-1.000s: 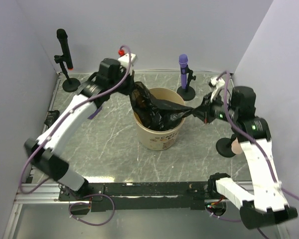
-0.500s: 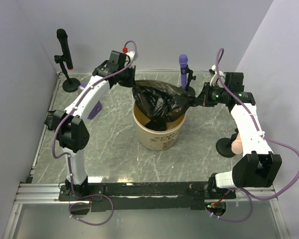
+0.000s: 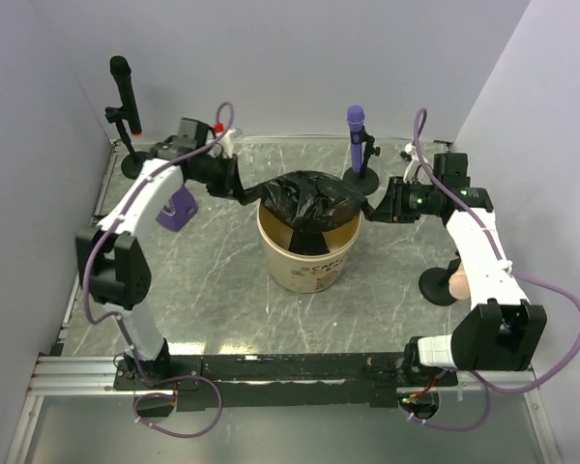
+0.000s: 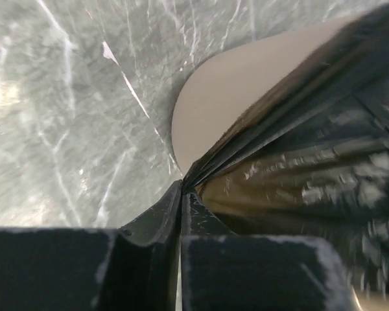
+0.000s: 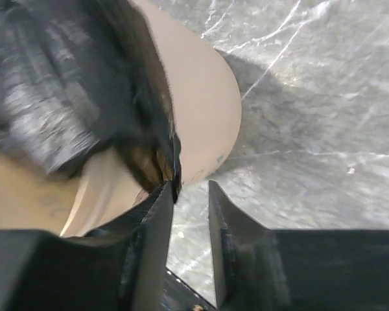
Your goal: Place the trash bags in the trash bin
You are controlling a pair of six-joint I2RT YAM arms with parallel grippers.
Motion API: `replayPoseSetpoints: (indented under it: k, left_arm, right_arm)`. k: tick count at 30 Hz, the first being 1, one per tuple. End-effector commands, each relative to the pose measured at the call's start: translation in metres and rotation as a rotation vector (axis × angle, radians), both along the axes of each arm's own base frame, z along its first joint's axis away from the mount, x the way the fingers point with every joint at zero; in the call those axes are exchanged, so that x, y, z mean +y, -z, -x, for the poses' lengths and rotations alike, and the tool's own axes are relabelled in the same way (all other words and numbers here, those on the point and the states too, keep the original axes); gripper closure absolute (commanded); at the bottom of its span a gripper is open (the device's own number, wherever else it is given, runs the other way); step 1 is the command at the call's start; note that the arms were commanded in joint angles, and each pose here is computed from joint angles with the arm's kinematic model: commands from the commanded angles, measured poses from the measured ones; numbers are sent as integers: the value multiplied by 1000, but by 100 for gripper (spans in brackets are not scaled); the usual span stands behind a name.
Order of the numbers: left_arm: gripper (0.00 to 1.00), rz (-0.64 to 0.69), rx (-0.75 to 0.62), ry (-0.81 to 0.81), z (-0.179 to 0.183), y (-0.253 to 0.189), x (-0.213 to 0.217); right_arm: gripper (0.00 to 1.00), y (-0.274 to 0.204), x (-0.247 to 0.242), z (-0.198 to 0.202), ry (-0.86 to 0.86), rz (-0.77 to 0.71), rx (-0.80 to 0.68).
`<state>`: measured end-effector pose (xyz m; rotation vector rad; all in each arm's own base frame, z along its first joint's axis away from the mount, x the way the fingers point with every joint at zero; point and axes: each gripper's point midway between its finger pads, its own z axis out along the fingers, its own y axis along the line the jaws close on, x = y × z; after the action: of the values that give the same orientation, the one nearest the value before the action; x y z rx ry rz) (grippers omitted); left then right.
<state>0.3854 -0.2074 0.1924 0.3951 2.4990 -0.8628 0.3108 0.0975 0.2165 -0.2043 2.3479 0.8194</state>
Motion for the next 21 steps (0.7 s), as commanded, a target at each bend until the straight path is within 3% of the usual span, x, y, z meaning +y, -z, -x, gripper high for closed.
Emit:
replayPoseSetpoints:
  k: [1,6,9,14,21]
  left_arm:
    - [88,58,-216,164,29,-59,10]
    - [52,-40,-576,301,40,-89,25]
    - [41,-58,-763,384,37,-112,22]
    - [37,-56,-845,556,28,-131,1]
    - [40,-166,-807,732,12,-98,-15]
  right_arm:
    - [61,-62,-9,16,-70,115,-234]
    - [48,-94,1,39,-289,198,-540]
    - [45,-99,4,32,-330,233,-614]
    - [40,-93,11,11,-437,254,-619]
    - [38,-80,26,-14,-561,272,-608]
